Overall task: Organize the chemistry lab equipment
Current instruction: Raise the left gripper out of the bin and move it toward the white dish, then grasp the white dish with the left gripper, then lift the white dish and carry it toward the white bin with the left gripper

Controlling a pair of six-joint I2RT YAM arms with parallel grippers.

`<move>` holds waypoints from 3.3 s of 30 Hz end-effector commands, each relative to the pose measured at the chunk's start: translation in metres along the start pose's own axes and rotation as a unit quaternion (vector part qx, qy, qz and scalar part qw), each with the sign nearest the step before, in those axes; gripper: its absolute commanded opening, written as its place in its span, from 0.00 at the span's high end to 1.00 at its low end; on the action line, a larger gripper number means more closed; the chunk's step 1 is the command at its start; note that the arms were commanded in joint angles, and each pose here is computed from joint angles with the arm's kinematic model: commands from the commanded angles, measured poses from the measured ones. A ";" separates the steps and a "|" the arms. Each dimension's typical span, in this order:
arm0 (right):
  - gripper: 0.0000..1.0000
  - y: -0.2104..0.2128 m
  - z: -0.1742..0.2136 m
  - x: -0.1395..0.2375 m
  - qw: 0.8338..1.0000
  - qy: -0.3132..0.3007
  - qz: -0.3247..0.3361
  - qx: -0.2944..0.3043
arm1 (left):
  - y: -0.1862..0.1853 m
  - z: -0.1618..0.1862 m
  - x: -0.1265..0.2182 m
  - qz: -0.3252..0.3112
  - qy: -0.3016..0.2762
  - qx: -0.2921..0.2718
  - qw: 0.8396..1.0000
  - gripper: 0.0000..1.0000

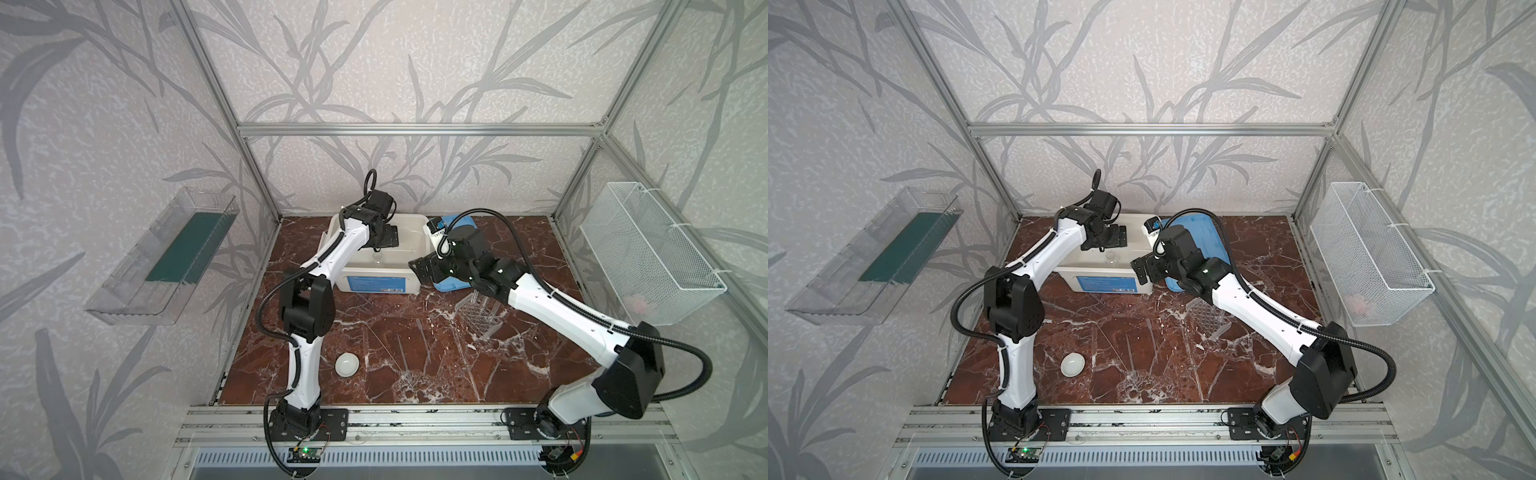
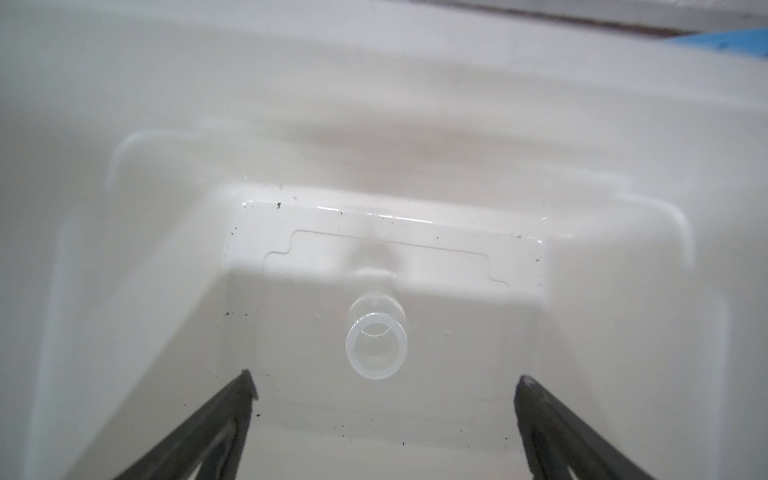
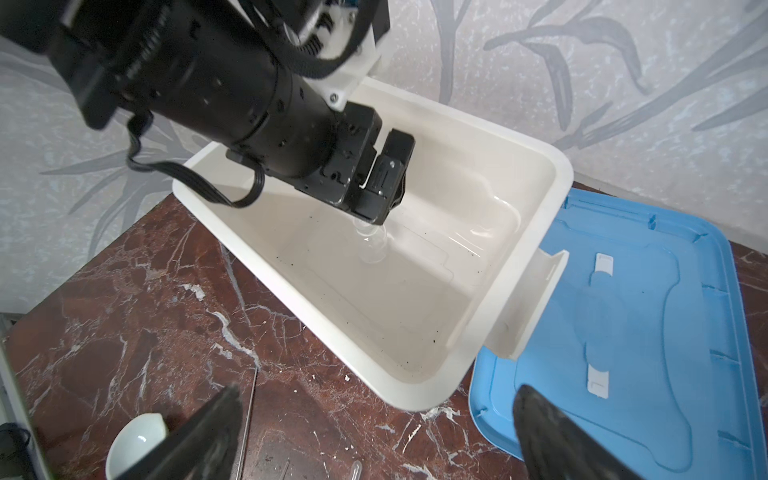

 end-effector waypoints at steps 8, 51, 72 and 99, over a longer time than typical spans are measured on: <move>0.01 -0.001 0.007 0.052 0.999 -0.021 -0.004 0.037 | -0.003 0.003 0.098 0.077 -0.069 -0.003 0.995 0.01; 0.01 0.103 0.163 0.030 0.983 0.120 -0.127 0.053 | 0.079 0.328 0.078 -0.032 0.190 0.019 0.981 0.01; 0.01 0.100 0.170 0.027 0.984 0.126 -0.117 0.056 | 0.081 0.365 0.031 -0.073 0.209 0.016 0.975 0.12; 0.00 0.104 0.172 0.019 0.982 0.133 -0.122 0.052 | 0.079 0.369 0.028 -0.074 0.216 0.020 0.973 0.38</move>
Point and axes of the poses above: each gripper's point midway between its finger pads, its own x axis back along the fingers, its own y axis along the line the jaws close on, z = x × y, the point moved 2 cm from there along x, back along the fingers, and after that the axes turned 3 degrees about -x, right-handed, at the moved point
